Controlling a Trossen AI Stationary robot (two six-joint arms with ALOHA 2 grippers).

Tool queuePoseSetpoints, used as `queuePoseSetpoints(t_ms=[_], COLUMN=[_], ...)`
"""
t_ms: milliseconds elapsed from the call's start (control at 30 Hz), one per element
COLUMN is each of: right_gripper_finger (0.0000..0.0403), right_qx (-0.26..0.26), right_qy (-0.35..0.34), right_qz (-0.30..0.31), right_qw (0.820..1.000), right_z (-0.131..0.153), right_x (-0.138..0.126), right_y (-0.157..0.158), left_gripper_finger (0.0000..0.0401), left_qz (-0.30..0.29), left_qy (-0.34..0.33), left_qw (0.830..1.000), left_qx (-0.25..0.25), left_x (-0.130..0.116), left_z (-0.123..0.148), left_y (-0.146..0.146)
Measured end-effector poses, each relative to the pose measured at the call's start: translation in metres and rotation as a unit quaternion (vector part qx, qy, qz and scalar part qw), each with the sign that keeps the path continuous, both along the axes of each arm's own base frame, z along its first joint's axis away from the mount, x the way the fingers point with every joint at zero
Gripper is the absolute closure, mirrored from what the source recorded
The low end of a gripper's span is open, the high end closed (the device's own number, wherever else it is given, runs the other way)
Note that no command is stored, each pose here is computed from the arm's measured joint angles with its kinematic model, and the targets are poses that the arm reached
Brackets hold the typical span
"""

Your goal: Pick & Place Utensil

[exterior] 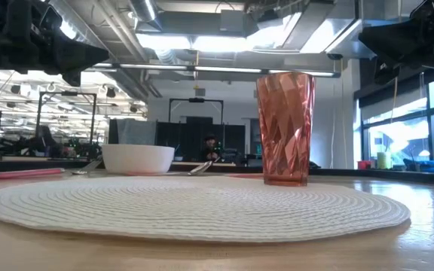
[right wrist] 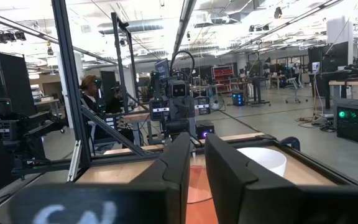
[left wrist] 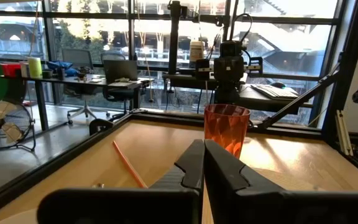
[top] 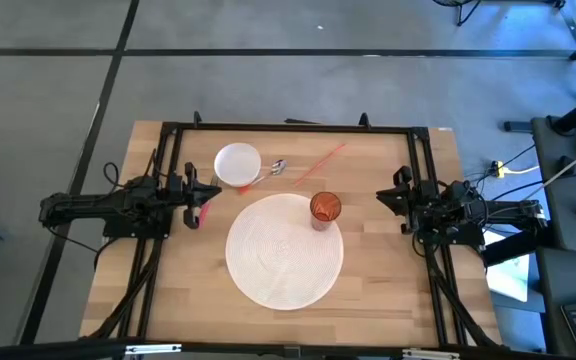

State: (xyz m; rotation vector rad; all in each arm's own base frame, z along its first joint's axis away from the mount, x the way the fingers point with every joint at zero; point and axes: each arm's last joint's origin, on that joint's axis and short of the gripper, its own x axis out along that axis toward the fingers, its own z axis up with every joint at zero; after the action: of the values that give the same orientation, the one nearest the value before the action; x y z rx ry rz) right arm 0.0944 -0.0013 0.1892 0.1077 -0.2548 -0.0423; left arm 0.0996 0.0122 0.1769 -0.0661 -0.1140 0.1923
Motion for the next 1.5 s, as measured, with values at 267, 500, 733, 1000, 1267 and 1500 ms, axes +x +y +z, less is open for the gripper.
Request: queuePoseSetpoints(t_ms=[267,500,733,1000,1267,1500], right_gripper_finger=[0.0351,0.0351,0.0351,0.0351,0.0351,0.0351], right_qx=[0.000,0.000,0.000,0.000,0.000,0.000], right_qy=[0.000,0.000,0.000,0.000,0.000,0.000], right_qz=[0.000,0.000,0.000,0.000,0.000,0.000], right_qw=[1.000,1.000,1.000,1.000,1.000,1.000], right_z=[0.000,0.000,0.000,0.000,0.000,0.000], right_x=[0.000,0.000,0.000,0.000,0.000,0.000], right_y=[0.000,0.000,0.000,0.000,0.000,0.000], left_gripper_finger=[0.0397,0.0397,0.0397,0.0397,0.0397,0.0397], left_qz=[0.000,0.000,0.000,0.000,0.001,0.003], left_qy=[0.000,0.000,0.000,0.000,-0.007,-0.072], left_qw=[1.000,1.000,1.000,1.000,1.000,0.997], left_qx=[0.000,0.000,0.000,0.000,0.001,0.002], left_x=[0.000,0.000,0.000,0.000,0.000,-0.002], left_z=[0.000,0.000,0.000,0.000,0.001,0.014], left_y=[0.000,0.000,0.000,0.000,0.000,0.000])
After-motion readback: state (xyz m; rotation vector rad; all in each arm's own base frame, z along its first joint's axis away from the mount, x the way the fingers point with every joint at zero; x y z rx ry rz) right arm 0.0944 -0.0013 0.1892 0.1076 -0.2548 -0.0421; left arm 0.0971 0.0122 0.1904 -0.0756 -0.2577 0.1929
